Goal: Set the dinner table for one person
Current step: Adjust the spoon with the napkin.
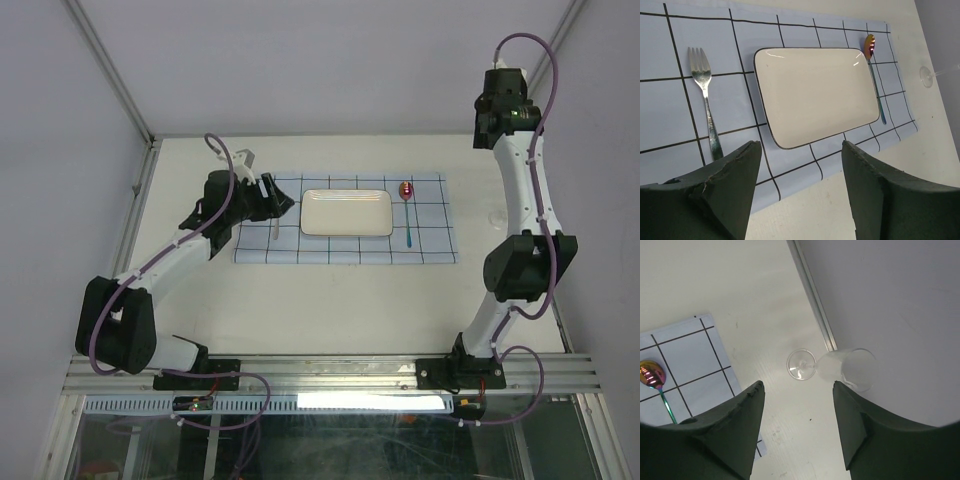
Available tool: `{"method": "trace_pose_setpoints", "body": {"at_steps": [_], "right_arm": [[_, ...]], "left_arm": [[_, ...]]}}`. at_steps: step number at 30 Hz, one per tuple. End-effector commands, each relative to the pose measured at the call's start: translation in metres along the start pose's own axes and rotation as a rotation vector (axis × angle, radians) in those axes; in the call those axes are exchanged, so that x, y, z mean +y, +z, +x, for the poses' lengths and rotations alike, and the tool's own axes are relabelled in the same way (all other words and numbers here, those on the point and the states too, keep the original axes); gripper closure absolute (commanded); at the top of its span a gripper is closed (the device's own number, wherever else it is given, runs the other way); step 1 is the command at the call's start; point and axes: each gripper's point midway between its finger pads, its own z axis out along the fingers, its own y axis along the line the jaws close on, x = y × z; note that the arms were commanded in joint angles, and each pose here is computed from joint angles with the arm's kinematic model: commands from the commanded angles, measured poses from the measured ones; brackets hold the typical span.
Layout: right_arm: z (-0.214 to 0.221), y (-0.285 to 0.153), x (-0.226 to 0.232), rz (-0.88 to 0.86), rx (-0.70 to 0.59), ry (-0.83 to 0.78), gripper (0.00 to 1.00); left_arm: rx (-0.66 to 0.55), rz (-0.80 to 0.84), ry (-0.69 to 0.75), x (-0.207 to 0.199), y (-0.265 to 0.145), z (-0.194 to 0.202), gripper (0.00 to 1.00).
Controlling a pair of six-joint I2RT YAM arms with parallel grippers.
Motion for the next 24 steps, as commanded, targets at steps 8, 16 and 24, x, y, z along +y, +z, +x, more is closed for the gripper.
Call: {"method": "trace_pose_setpoints", "body": {"at_steps": [8,16,24], "right_arm": [[-0.014,-0.019,-0.053,0.089,-0.055,0.050,0.40],[0.001,-0.026,-0.083,0.111,-0.037,0.141,0.40],[0.018,-0.015,-0.086,0.040,-0.018,0.215,0.40]], "left_arm": [[-0.042,0.081,0.008,-0.013,0.003,-0.005,0.33],[-0.036,0.084,0.002,-0.008,0.005,-0.002,0.33],[-0.038,0.092,-0.003,-0.006,0.000,0.001,0.33]]}}
